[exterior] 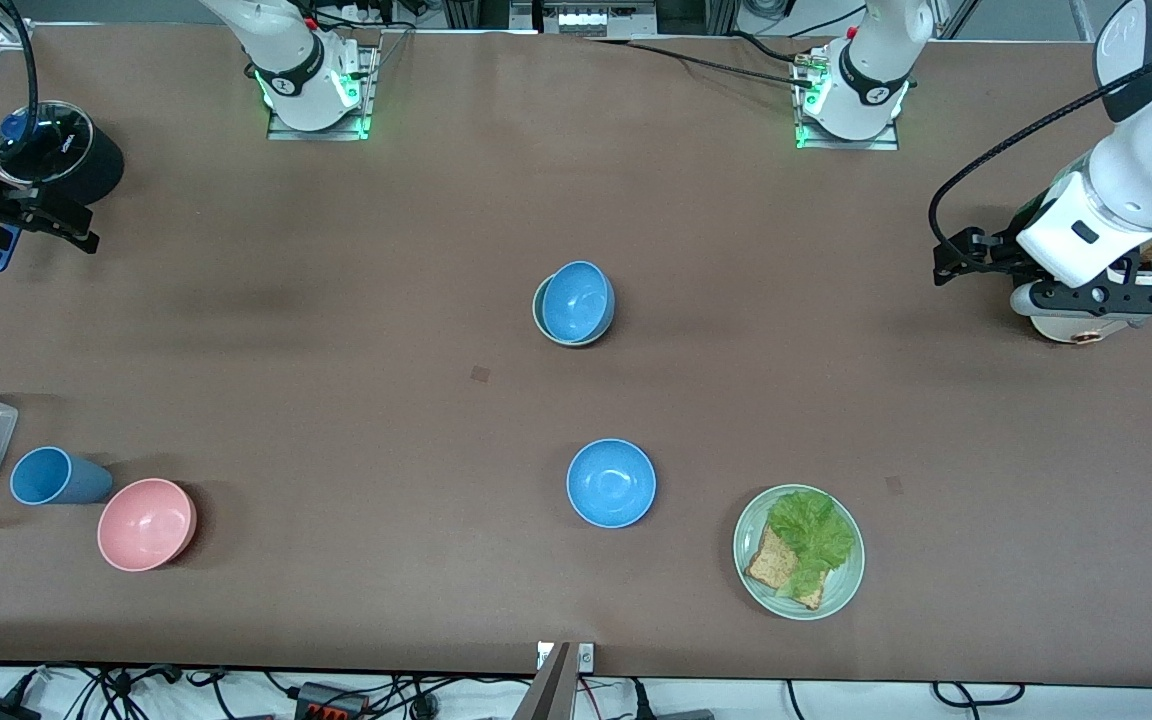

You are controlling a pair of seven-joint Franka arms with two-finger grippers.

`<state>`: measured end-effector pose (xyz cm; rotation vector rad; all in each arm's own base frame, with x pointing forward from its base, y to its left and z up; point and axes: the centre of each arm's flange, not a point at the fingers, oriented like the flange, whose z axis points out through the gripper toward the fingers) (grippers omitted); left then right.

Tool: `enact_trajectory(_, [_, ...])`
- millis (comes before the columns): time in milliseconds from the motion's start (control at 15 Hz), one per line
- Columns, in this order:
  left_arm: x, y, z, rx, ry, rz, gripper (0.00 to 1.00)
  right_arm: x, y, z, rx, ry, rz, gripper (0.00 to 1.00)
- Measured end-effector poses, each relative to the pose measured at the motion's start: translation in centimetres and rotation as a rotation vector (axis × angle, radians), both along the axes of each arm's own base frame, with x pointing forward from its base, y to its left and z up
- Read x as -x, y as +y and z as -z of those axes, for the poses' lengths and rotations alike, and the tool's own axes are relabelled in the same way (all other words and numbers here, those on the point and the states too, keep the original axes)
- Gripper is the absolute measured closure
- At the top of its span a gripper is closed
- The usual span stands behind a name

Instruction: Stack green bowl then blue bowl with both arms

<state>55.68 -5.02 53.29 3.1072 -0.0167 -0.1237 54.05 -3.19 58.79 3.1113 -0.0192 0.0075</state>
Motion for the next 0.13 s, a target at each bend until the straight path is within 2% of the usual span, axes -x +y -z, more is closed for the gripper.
enact_trajectory(133, [-0.08, 0.16, 0.37, 0.001, 0.011, -0.002, 0.00, 0.00, 0.00, 0.00, 0.000, 0.000, 0.000, 0.00])
